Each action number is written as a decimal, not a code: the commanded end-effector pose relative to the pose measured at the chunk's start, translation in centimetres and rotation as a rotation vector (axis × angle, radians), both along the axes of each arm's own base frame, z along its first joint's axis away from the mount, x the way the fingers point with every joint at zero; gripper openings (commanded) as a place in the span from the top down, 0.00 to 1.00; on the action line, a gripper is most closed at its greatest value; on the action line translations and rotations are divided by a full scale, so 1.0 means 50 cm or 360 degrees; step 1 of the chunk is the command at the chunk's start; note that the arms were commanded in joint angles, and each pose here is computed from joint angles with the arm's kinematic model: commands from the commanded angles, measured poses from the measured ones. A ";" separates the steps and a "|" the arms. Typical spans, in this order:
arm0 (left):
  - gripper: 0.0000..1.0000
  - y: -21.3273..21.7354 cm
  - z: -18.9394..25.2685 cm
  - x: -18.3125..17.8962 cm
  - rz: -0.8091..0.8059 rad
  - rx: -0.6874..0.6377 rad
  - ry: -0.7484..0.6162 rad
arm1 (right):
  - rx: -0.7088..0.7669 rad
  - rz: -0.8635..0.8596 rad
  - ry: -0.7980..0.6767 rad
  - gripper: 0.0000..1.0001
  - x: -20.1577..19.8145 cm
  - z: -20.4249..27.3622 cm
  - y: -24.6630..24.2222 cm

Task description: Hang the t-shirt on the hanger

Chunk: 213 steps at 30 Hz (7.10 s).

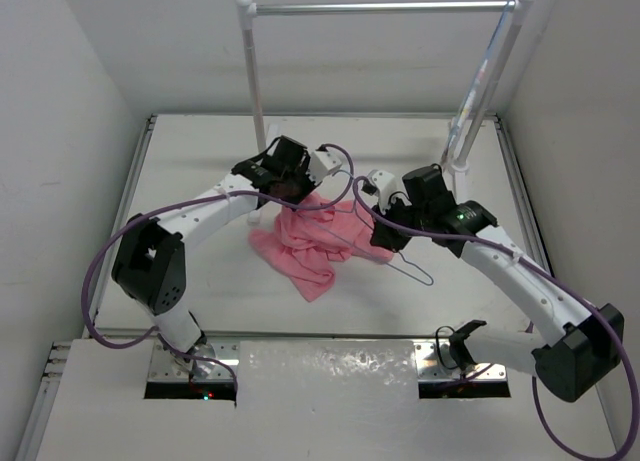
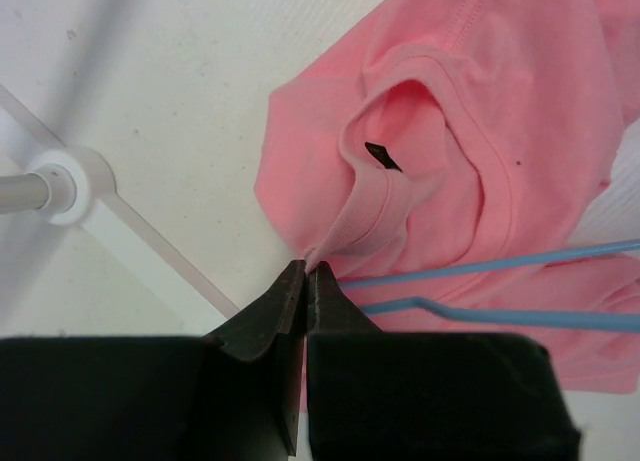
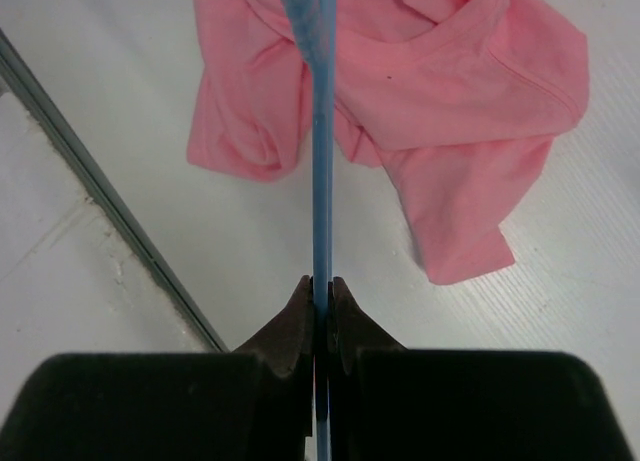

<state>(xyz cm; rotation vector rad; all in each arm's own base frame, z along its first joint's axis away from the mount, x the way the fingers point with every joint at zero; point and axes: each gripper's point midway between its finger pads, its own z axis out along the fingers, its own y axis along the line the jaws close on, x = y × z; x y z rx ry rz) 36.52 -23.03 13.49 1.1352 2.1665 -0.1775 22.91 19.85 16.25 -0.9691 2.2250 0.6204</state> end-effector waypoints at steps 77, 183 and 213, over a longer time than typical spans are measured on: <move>0.44 0.041 0.017 0.068 0.0094 0.0248 -0.0480 | 0.0331 0.0378 -0.0374 1.00 0.076 -0.135 0.110; 0.43 0.278 -0.139 0.121 0.0298 0.0261 -0.0194 | 0.0567 0.0287 -0.0558 1.00 0.076 -0.099 0.122; 0.46 0.110 -0.083 -0.014 -0.0611 -0.0232 -0.0350 | 0.0551 0.0324 -0.0518 1.00 0.062 -0.112 0.121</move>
